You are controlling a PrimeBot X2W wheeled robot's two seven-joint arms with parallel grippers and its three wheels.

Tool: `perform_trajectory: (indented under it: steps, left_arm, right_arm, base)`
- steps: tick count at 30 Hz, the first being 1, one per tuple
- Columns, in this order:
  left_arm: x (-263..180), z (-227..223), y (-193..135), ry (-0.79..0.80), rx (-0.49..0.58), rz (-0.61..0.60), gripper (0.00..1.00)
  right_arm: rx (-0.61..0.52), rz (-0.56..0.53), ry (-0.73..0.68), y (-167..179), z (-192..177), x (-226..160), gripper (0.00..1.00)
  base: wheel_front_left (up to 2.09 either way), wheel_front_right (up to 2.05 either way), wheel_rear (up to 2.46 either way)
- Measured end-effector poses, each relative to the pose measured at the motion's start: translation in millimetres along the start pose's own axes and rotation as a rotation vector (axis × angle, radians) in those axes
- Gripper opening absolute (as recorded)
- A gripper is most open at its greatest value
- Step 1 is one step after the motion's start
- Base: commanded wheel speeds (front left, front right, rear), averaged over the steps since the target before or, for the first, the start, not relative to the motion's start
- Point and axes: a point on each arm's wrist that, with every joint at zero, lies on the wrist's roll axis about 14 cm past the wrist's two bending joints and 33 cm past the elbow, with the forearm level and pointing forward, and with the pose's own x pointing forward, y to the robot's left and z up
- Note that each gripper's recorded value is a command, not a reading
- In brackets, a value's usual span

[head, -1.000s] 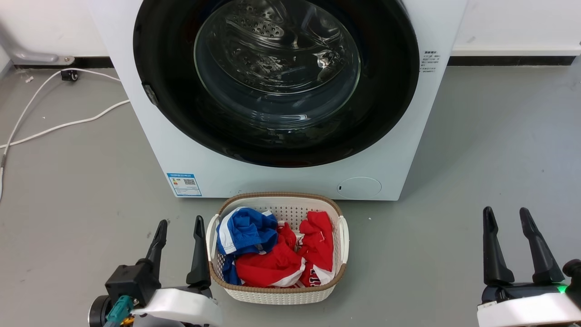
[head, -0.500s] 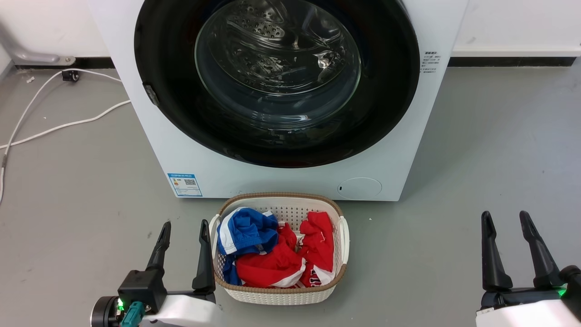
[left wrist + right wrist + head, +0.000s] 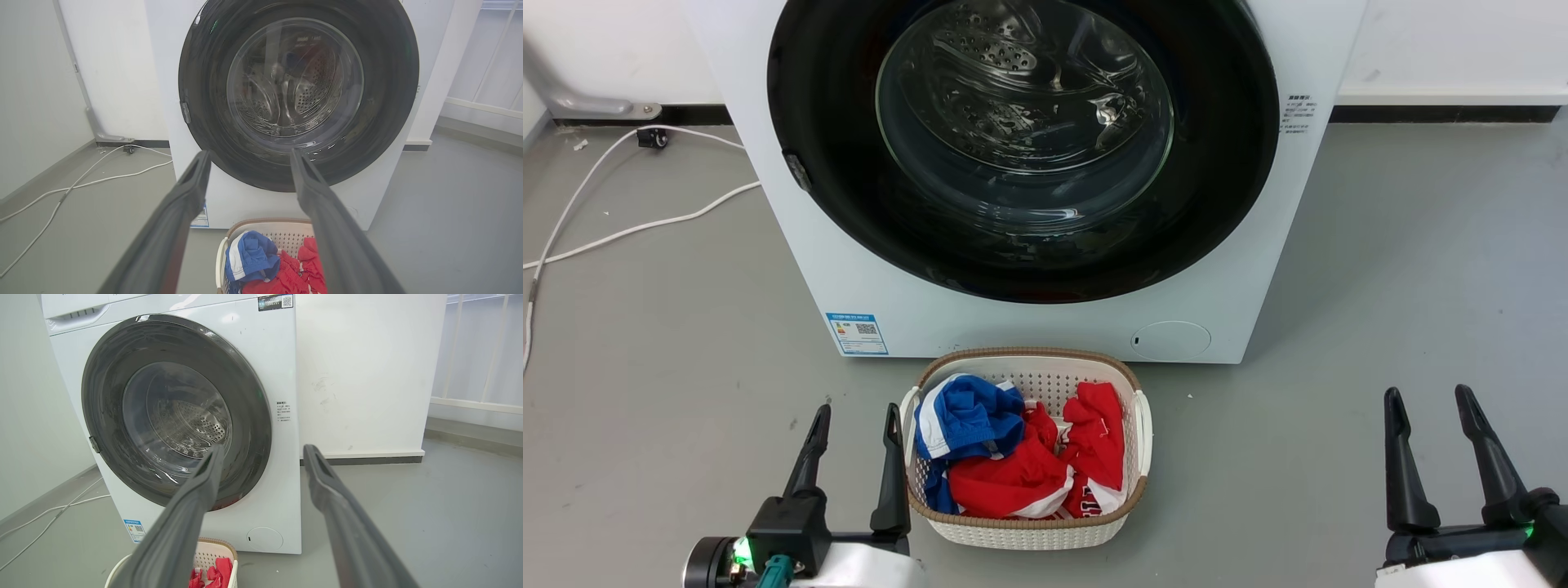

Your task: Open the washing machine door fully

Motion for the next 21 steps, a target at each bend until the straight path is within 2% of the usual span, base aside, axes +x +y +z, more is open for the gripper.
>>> perform_trajectory:
  steps: [21]
  left_arm:
    - [-2.2, -3.0, 1.2, 0.007, 0.005, 0.009, 1.0]
  right_arm:
    - [0.027, -0.014, 0.022, -3.1, -8.2, -3.8, 1.0]
  base:
    - [0.0, 0.0, 0.0]
